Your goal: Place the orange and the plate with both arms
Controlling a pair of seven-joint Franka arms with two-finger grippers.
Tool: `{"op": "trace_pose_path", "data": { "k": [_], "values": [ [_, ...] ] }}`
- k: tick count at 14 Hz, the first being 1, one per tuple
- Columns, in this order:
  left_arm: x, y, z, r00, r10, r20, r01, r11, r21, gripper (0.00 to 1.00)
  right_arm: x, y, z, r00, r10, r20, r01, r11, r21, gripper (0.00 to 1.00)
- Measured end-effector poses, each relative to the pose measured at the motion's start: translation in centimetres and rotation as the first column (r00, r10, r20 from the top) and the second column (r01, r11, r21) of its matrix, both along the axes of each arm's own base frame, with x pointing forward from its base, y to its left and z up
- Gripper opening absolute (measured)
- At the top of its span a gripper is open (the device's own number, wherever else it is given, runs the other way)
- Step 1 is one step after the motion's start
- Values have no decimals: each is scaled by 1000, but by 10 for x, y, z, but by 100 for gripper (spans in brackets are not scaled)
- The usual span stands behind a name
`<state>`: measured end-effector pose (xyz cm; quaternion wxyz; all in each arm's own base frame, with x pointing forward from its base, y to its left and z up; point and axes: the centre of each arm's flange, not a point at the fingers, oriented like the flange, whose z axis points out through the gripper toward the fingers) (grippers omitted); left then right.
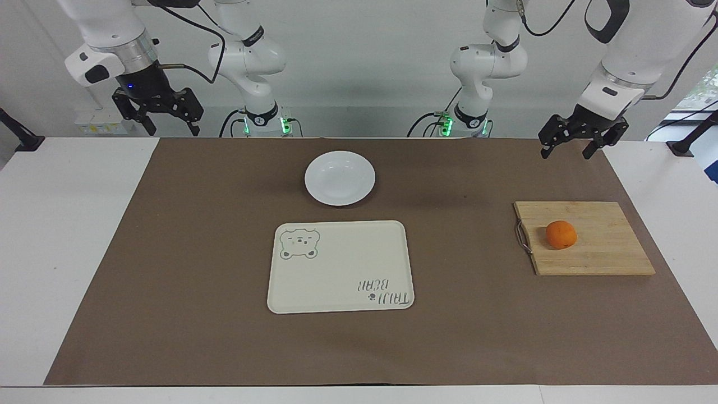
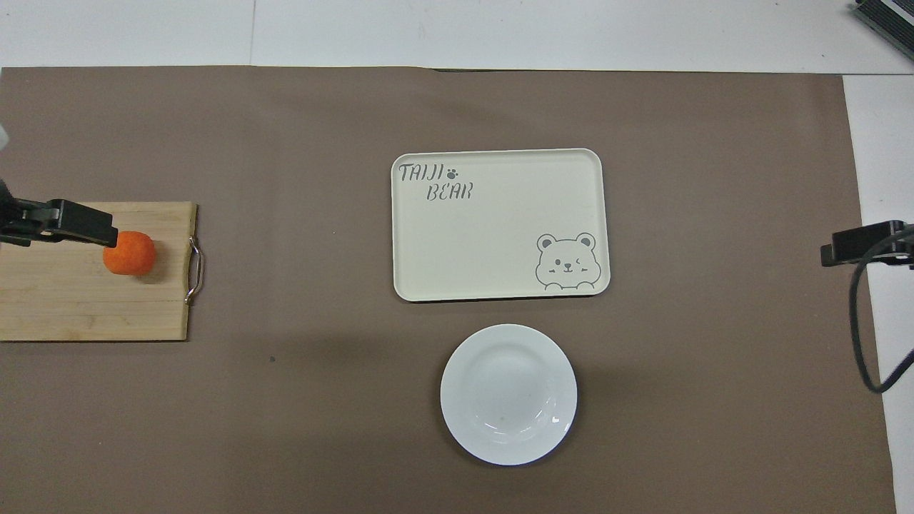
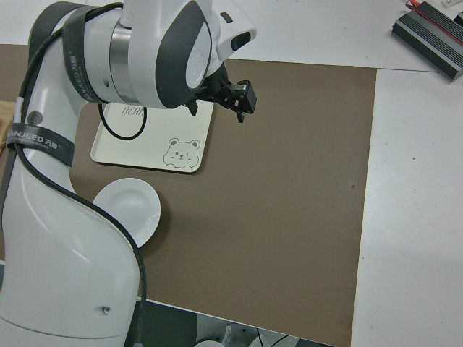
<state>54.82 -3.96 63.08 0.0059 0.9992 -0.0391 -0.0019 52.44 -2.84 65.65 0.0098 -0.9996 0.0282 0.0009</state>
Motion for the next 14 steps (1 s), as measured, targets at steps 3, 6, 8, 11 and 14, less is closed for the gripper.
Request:
{"op": "trace_pose_path", "data": {
  "k": [3,6,8,11,14],
  "values": [
    [0,0,0,1000,-1,0,1,1000,0,100,0,0,0,1000,0,0,0,1000,0,100],
    [0,0,0,1000,-2,0,2,1000,0,100,0,0,0,1000,0,0,0,1000,0,100],
    [1,1,-2,1000,-1,-3,1,1000,0,100,0,0,0,1000,0,0,0,1000,0,100],
    [4,2,-8,1000,1,-15,-1,1000,1,100,0,0,0,1000,0,0,0,1000,0,100],
    [9,3,-17,1000,-11,-28,11,1000,1,100,0,0,0,1000,0,0,0,1000,0,100]
  ]
}}
